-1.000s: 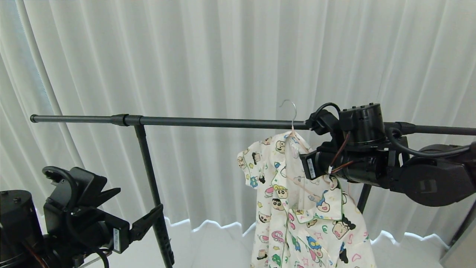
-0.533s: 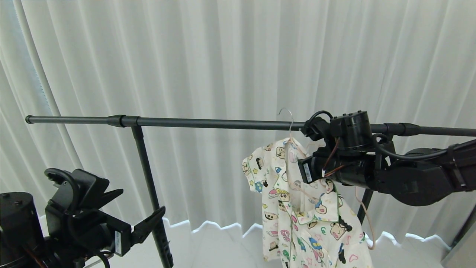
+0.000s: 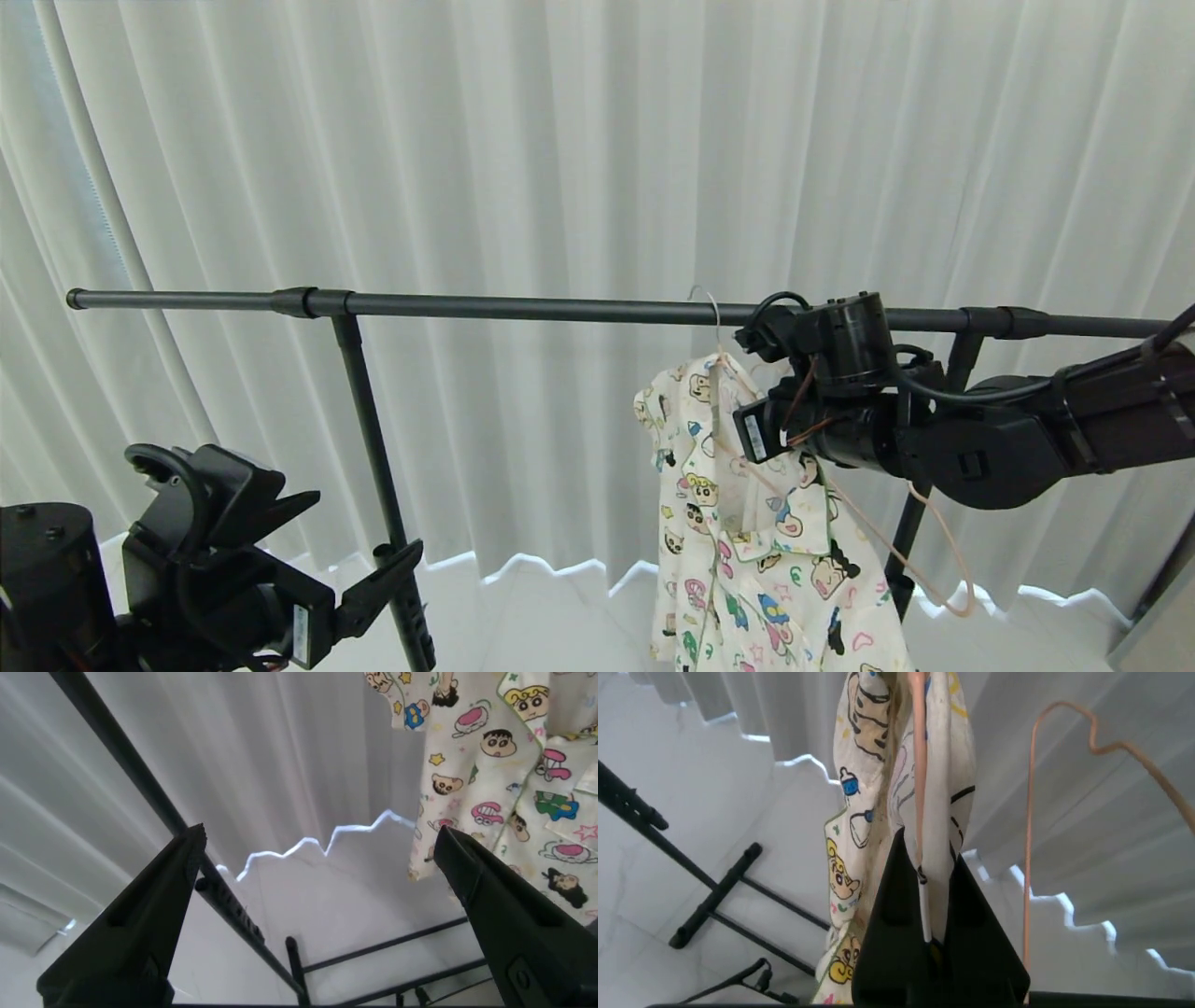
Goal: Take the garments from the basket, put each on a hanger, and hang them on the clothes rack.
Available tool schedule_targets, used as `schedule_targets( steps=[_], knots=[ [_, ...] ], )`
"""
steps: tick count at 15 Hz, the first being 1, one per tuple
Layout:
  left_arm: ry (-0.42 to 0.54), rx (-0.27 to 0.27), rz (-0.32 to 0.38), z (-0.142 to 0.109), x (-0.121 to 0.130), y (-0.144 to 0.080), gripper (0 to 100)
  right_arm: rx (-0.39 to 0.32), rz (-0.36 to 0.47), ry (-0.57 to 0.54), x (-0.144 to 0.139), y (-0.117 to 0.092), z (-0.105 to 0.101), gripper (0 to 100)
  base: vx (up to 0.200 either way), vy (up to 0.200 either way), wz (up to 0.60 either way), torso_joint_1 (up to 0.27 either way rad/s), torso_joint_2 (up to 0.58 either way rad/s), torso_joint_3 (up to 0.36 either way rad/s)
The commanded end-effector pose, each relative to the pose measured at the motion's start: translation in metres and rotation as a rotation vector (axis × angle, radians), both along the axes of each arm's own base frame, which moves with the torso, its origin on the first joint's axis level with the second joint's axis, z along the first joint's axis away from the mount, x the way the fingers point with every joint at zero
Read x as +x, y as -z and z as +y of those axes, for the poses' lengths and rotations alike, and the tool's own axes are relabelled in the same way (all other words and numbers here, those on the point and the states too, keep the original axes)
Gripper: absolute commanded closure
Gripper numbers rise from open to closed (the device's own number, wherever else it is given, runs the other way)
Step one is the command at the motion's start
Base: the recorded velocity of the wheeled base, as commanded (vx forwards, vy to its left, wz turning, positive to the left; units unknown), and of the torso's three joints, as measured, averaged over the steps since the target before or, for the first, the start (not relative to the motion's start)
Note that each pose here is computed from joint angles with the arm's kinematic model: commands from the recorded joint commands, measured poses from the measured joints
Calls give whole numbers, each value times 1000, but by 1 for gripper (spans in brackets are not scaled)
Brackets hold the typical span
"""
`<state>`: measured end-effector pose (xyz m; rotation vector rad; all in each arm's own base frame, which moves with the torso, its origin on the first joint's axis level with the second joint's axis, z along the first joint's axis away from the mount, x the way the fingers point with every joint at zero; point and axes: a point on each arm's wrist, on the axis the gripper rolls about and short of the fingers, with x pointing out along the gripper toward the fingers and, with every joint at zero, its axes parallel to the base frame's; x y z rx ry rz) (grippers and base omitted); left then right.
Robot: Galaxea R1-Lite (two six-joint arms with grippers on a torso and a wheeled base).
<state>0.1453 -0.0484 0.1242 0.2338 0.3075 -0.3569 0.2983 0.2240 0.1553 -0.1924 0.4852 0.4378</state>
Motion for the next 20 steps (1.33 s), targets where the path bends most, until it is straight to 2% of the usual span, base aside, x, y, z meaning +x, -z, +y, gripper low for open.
schedule_targets(
  steps=[1, 3, 4, 6, 8, 10, 14, 15, 17, 18, 20],
  knots=[
    [0, 0, 0, 0, 0, 0, 0, -3, 4, -7, -1, 2, 2, 100, 0, 0, 0, 0, 0, 0],
    [0, -1, -2, 0, 0, 0, 0, -1, 2, -13, -3, 1, 4, 100, 0, 0, 0, 0, 0, 0],
    [0, -1, -2, 0, 0, 0, 0, 1, -1, -16, -4, 0, 5, 0, 0, 0, 0, 0, 0, 0],
    [1, -2, -9, 0, -1, -1, 0, 9, -10, -26, -8, -5, 7, 0, 0, 0, 0, 0, 0, 0],
    [-5, -3, -17, 1, -2, -2, 0, 52, -50, -47, -18, -22, 7, 0, 0, 0, 0, 0, 0, 0],
    [-59, 16, -11, 4, -4, 1, 0, 108, -111, -81, -37, -47, 7, 0, 0, 0, 0, 0, 0, 0],
    [-148, 51, -4, 6, -6, 4, 0, 143, -168, -93, -76, -74, -21, 0, 0, 0, 0, 0, 0, 0],
    [-184, 60, -3, 8, -7, 6, 0, 133, -189, -78, -87, -78, -35, 0, 0, 0, 0, 0, 0, 0],
    [-248, 83, -3, 11, -12, 8, 0, 31, -238, -3, -102, -76, -67, 0, 0, 0, 0, 0, 0, 0],
    [-258, 88, -1, 12, -13, 10, 0, 7, -248, 16, -106, -75, -75, 0, 0, 0, 0, 0, 0, 0],
    [-281, 102, 7, 17, -28, 17, 0, -88, -294, 109, -122, -72, -120, 0, -200, 0, 0, 0, -2, 2]
  ],
)
